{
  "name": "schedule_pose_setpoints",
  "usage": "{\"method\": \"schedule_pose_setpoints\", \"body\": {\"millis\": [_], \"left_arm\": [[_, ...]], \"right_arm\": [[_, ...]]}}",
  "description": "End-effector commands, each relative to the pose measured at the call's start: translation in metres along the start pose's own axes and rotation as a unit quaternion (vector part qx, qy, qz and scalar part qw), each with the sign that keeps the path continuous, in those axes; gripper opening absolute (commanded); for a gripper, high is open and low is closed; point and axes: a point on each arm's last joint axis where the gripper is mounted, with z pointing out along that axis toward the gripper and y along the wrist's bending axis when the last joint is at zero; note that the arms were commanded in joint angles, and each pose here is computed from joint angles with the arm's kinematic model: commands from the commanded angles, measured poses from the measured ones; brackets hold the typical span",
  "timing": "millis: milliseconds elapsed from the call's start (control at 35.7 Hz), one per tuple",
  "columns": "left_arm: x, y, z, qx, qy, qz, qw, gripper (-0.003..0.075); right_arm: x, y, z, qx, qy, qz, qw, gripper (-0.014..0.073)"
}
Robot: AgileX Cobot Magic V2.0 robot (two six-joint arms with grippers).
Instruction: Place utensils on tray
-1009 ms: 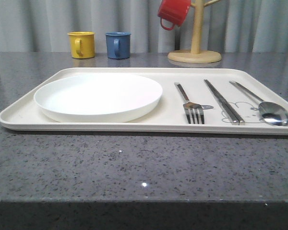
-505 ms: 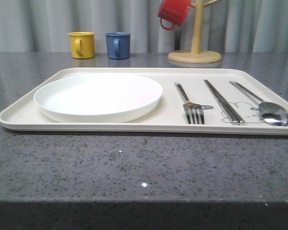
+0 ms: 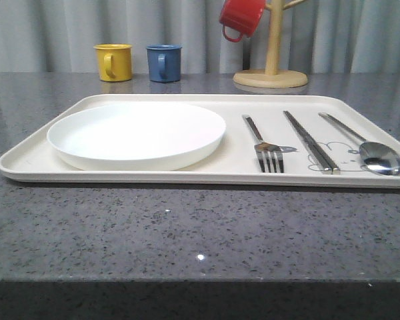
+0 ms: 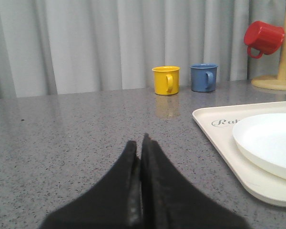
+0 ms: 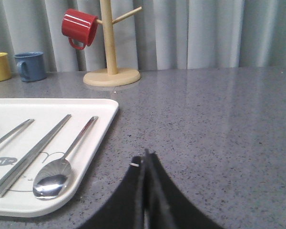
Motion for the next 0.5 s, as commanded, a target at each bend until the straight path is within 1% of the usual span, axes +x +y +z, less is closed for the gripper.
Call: {"method": "schedule_pose_setpoints", "body": {"millis": [0,477], "left_arm": [[-0.0024,0.0001,-0.0014,-0.001,-0.041,-0.005,0.999,-0.002],[-0.0024,0.0001,-0.0014,-0.001,-0.041,-0.005,0.999,-0.002]], "right_arm": [[-0.0081,0.0005,-0.0017,-0.001,-0.052,-0.013,0.999,-0.0115],[-0.0082,0.0005,-0.0017,-0.001,-0.052,-0.02,0.998,-0.0115]]}}
